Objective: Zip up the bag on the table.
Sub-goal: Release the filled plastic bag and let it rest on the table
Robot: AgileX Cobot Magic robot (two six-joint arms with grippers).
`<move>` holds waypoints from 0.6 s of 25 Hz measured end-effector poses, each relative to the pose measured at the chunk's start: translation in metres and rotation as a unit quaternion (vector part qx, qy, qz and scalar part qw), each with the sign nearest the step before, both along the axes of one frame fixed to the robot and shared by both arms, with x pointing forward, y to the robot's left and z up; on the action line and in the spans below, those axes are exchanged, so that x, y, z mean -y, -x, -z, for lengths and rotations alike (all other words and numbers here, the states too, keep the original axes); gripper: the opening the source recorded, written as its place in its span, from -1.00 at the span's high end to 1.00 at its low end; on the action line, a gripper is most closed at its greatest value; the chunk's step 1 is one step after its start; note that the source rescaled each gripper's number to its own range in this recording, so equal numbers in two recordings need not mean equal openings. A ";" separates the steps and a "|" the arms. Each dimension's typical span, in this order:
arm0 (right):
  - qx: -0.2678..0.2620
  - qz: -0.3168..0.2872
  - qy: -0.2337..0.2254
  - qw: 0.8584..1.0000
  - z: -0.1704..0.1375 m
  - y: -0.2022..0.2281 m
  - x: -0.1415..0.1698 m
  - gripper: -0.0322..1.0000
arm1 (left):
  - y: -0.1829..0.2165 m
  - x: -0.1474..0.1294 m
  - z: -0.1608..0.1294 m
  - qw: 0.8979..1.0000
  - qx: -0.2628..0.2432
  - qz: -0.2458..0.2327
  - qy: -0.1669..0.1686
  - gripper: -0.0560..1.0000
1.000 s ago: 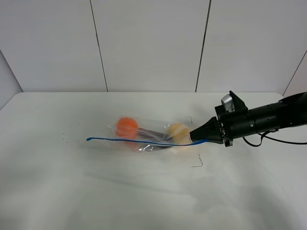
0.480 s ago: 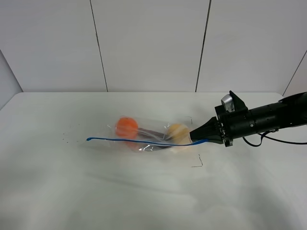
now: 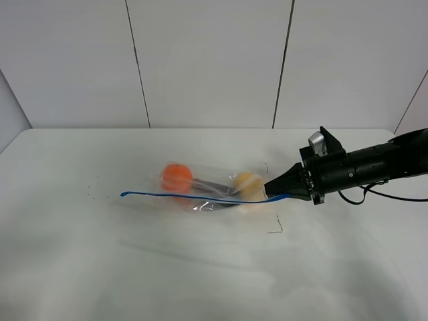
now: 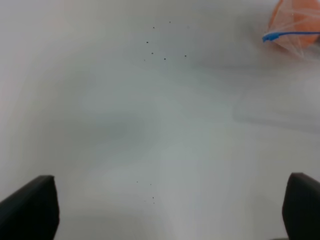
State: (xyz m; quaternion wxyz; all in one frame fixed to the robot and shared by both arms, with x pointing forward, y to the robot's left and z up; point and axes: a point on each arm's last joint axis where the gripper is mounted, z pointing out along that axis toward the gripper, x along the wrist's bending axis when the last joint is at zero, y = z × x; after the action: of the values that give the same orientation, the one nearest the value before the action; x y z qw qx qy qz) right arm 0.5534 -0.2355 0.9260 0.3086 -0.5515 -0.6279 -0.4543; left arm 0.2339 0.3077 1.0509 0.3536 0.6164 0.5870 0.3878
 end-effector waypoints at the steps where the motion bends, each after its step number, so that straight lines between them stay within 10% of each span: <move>1: 0.000 0.000 0.000 1.000 0.000 0.000 0.000 0.94 | 0.000 0.000 0.000 1.000 0.000 0.000 0.000 -1.00; 7: -0.002 0.001 0.000 1.000 0.000 0.000 0.000 0.82 | 0.000 0.000 0.000 1.000 0.000 0.000 0.000 -1.00; 12: -0.003 0.007 -0.005 1.000 -0.001 -0.001 0.000 -0.64 | 0.000 0.000 0.000 1.000 0.000 0.000 0.000 -1.00; 15: -0.003 0.020 -0.015 1.000 -0.002 -0.003 0.000 -0.92 | 0.000 0.000 0.000 1.000 0.000 0.000 0.000 -1.00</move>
State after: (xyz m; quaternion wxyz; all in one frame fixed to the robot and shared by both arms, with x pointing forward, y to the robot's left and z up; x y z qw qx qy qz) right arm 0.5565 -0.2350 0.9284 0.3093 -0.5605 -0.6092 -0.4680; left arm 0.2339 0.3077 1.0509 0.3536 0.6164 0.5870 0.3878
